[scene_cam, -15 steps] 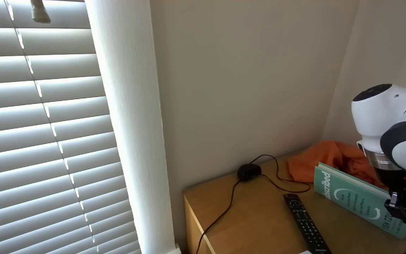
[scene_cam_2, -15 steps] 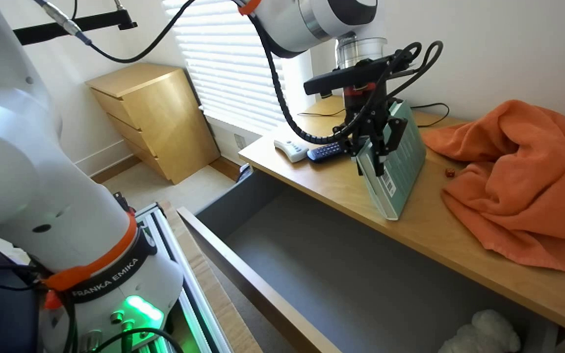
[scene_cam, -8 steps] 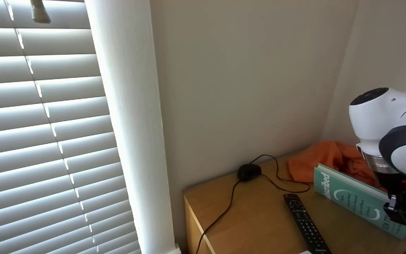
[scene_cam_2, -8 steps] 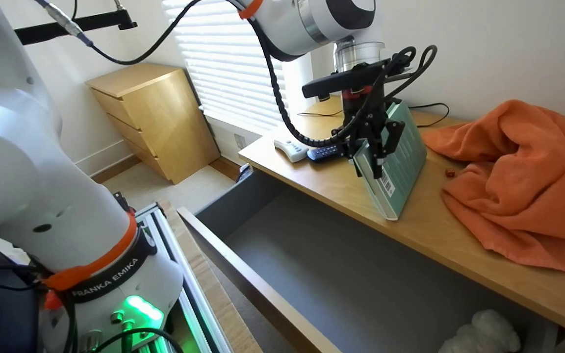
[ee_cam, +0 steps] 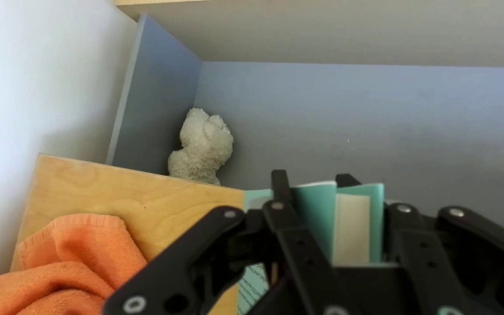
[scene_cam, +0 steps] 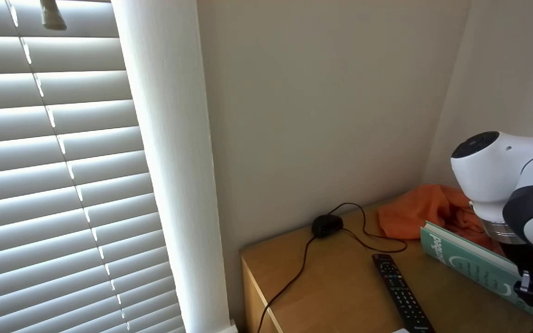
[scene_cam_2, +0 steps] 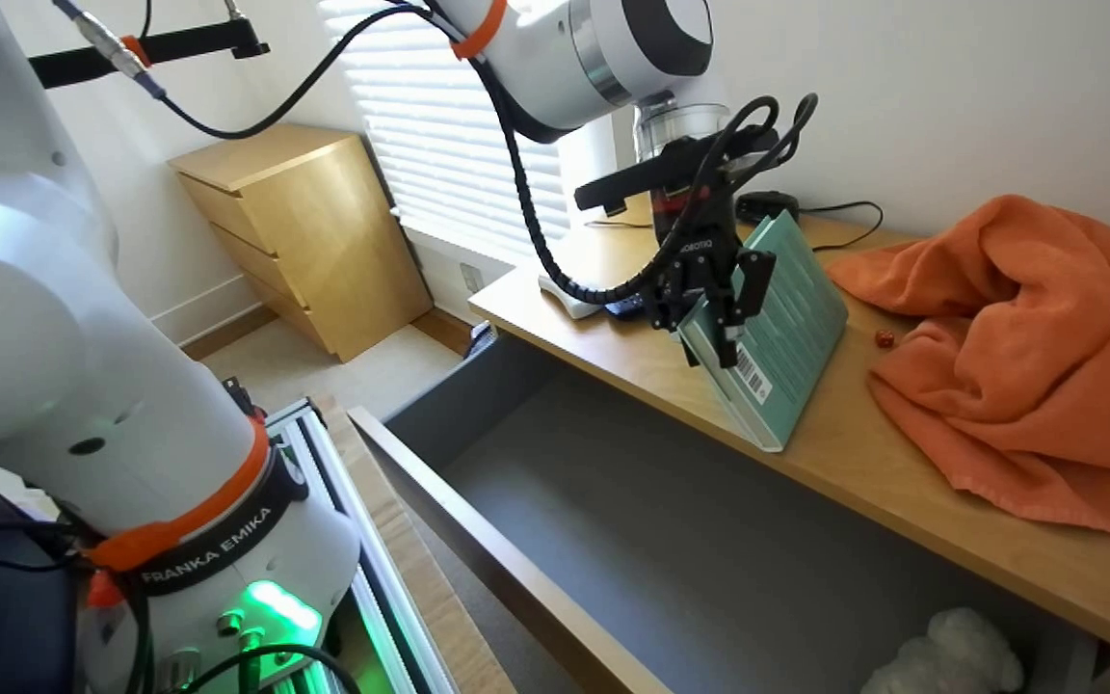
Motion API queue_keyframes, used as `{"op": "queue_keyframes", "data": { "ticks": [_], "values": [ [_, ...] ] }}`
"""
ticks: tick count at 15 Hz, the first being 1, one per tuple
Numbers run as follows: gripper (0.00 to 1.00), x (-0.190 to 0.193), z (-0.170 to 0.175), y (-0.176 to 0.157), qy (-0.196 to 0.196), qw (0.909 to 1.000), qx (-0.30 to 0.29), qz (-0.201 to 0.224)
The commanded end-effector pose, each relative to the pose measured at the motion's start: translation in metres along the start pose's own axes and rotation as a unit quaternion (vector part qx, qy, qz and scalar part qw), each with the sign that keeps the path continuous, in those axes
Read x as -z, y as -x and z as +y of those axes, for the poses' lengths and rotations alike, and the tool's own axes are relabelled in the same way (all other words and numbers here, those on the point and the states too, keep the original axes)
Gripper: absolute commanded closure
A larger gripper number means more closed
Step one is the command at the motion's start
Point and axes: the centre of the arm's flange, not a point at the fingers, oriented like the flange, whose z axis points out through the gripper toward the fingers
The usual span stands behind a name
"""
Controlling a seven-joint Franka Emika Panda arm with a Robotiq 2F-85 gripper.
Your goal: Flip the light blue book on the cabinet top anticlockwise once
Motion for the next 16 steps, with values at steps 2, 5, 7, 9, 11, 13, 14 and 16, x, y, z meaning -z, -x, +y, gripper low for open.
{"op": "queue_keyframes", "data": {
  "ticks": [2, 5, 7, 9, 11, 13, 14, 16],
  "values": [
    [0.92, -0.018, -0.01, -0.001, 0.019, 0.9995, 0.02, -0.014],
    [0.92, -0.024, -0.018, -0.004, 0.033, 0.9983, 0.042, -0.025],
    [0.92, -0.025, -0.02, -0.005, 0.044, 0.9973, 0.049, -0.033],
    [0.92, -0.029, -0.023, -0.005, 0.049, 0.9957, 0.062, -0.048],
    [0.92, -0.038, -0.026, -0.007, 0.048, 0.9943, 0.067, -0.067],
    [0.92, -0.043, -0.028, -0.008, 0.045, 0.9942, 0.068, -0.071],
    [0.92, -0.044, -0.028, -0.008, 0.043, 0.9942, 0.066, -0.073],
    [0.92, -0.045, -0.025, -0.011, 0.036, 0.9955, 0.06, -0.064]
  ]
}}
